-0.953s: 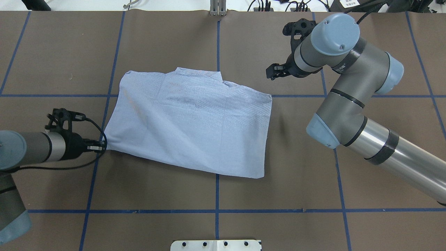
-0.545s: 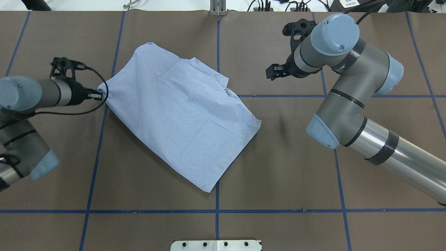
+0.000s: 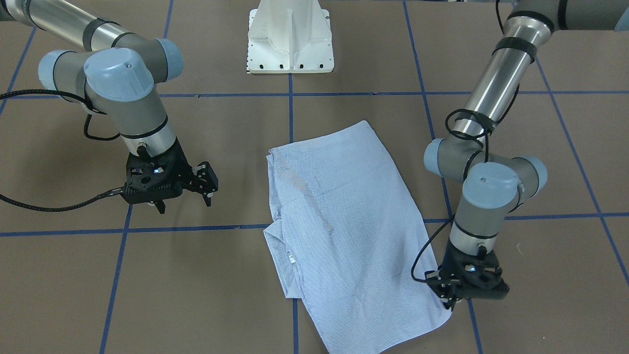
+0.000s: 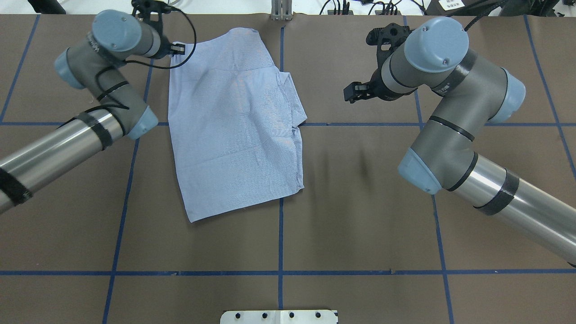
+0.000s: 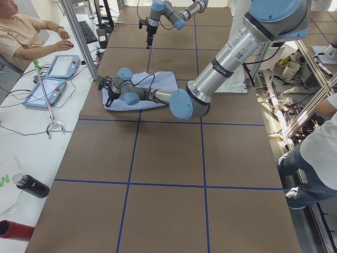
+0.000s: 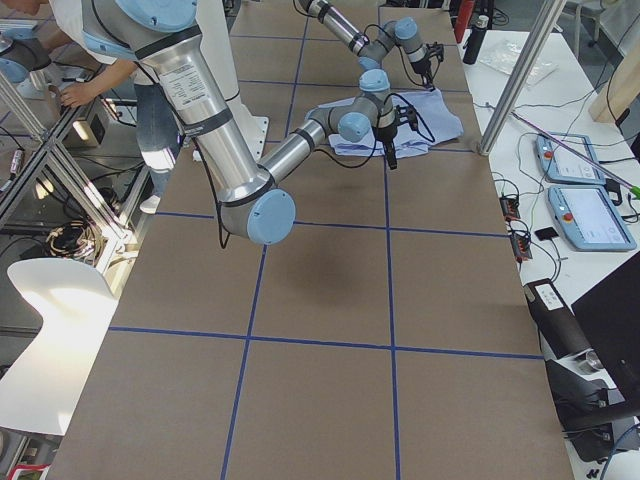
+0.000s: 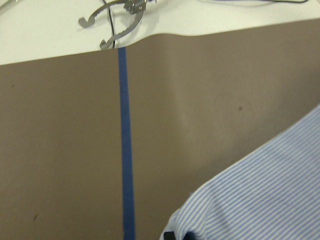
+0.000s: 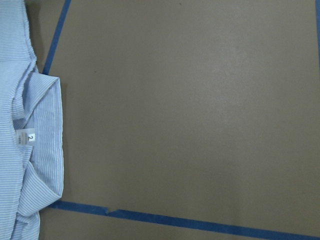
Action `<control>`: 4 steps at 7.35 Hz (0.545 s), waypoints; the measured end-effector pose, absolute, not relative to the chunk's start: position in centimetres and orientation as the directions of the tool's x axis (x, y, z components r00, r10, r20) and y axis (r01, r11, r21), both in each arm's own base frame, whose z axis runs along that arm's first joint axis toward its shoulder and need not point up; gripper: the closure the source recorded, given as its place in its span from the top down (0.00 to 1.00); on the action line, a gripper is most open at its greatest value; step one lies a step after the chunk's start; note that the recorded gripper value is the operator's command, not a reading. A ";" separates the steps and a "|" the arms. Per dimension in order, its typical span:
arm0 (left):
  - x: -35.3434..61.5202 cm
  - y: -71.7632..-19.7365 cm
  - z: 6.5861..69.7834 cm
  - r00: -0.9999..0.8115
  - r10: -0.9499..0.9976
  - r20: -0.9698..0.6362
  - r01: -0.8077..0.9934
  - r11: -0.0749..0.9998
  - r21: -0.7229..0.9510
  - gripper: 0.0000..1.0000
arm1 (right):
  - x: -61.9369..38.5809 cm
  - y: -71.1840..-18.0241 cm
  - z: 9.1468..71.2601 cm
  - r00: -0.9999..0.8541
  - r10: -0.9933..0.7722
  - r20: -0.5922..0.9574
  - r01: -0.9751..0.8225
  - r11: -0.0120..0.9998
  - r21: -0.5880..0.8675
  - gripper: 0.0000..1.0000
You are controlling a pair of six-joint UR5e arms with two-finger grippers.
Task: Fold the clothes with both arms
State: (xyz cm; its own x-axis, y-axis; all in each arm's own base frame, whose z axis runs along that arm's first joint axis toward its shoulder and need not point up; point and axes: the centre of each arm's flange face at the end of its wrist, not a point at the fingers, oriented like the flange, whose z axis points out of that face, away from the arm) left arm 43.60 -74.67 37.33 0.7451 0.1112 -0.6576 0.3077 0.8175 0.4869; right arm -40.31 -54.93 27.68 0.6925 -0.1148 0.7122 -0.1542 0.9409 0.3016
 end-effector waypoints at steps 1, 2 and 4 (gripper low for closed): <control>44.5 -76.1 35.3 0.746 0.110 -0.657 0.311 0.815 0.489 0.30 | -40.4 -54.6 27.5 0.688 -0.110 0.717 -0.159 0.942 0.297 1.00; 44.8 -76.6 34.5 0.747 0.111 -0.656 0.311 0.813 0.492 0.99 | -40.6 -54.3 27.4 0.684 -0.103 0.722 -0.163 0.943 0.290 1.00; 44.1 -76.7 33.7 0.743 0.144 -0.653 0.295 0.806 0.513 1.00 | -41.4 -53.7 27.0 0.676 -0.083 0.733 -0.177 0.946 0.271 1.00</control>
